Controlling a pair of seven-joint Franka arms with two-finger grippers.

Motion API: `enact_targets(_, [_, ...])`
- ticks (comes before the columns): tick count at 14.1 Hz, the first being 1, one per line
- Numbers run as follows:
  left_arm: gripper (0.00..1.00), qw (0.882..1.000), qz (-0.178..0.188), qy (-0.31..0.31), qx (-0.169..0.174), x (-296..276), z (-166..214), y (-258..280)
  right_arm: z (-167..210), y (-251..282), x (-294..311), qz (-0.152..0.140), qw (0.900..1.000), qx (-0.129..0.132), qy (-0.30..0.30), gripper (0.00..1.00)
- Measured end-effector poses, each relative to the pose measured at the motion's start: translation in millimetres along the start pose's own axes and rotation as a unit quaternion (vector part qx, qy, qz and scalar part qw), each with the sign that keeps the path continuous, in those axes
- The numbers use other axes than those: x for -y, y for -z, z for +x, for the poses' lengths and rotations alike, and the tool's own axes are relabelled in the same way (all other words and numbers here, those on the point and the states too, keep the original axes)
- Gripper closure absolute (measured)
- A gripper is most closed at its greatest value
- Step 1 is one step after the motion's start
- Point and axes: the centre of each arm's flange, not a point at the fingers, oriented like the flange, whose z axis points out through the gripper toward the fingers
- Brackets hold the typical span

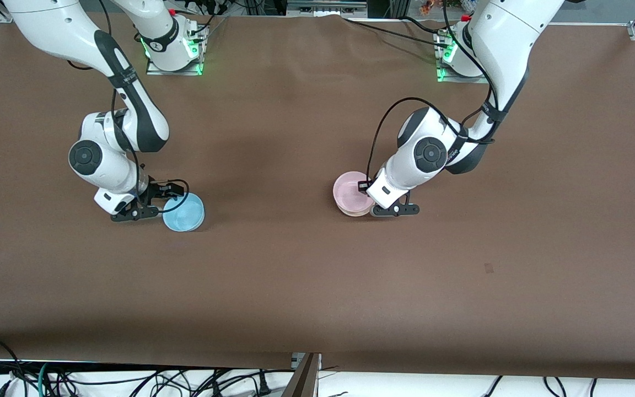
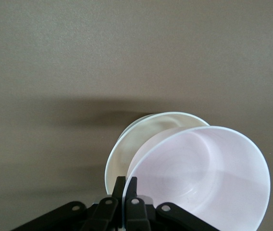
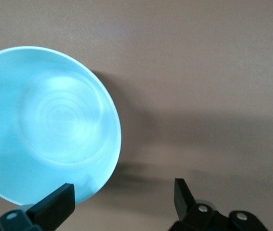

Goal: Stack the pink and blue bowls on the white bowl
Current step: 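Lower the pink bowl into the white bowl while the right gripper grasps the blue bowl, then open the left gripper and withdraw while the right gripper lifts the blue bowl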

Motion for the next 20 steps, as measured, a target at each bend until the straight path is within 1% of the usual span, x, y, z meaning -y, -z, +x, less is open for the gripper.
enact_targets(1, [0.97,1.0,0.0,0.0,-0.001,-0.1,0.2,0.5,1.7,0.3,0.4,0.0,1.0,-0.002,0.0,0.07])
enact_targets(3, [0.97,1.0,0.006,-0.005,-0.005,0.2,0.4,0.6,3.6,-1.8,0.5,0.0,1.0,-0.002,0.001,0.16])
enact_targets(4, [0.97,1.0,0.009,-0.008,-0.006,0.3,0.5,0.7,5.5,-2.7,0.5,0.0,1.0,-0.003,0.001,0.17])
enact_targets(5, [0.97,1.0,0.011,-0.011,-0.008,0.4,0.6,0.7,8.5,-1.9,0.5,0.0,1.0,-0.006,0.001,0.15])
enact_targets(7, [0.97,1.0,0.014,-0.014,-0.011,0.6,1.1,1.0,17.2,2.8,0.1,0.0,1.0,-0.014,0.001,0.15])
enact_targets(8, [0.97,1.0,0.014,-0.015,-0.014,0.4,1.6,1.5,20.5,3.5,0.2,0.0,1.0,-0.017,0.001,0.11])
enact_targets(12, [0.97,1.0,0.012,-0.015,-0.017,0.3,2.4,2.0,32.4,-5.0,10.9,0.001,1.0,-0.018,0.01,0.11])
enact_targets(14, [0.84,1.0,0.012,-0.015,-0.017,0.2,2.4,2.1,42.8,-10.4,24.9,0.002,1.0,-0.021,0.004,0.08])
enact_targets(17, [0.55,1.0,0.012,-0.016,-0.019,-0.7,2.6,4.5,53.3,-21.8,45.0,0.003,1.0,-0.02,-0.006,0.08])
enact_targets(18, [0.46,1.0,0.011,-0.017,-0.021,-1.6,2.7,7.5,53.4,-27.7,48.1,0.003,1.0,-0.017,-0.006,0.12])
enact_targets(19, [0.35,1.0,0.011,-0.018,-0.023,-2.8,2.4,12.4,54.0,-30.6,48.9,0.004,1.0,-0.016,-0.009,0.25])
enact_targets(20, [0.26,0.999,0.014,-0.019,-0.022,-3.8,1.0,18.6,55.7,-28.6,47.7,0.004,1.0,-0.018,-0.015,0.35])
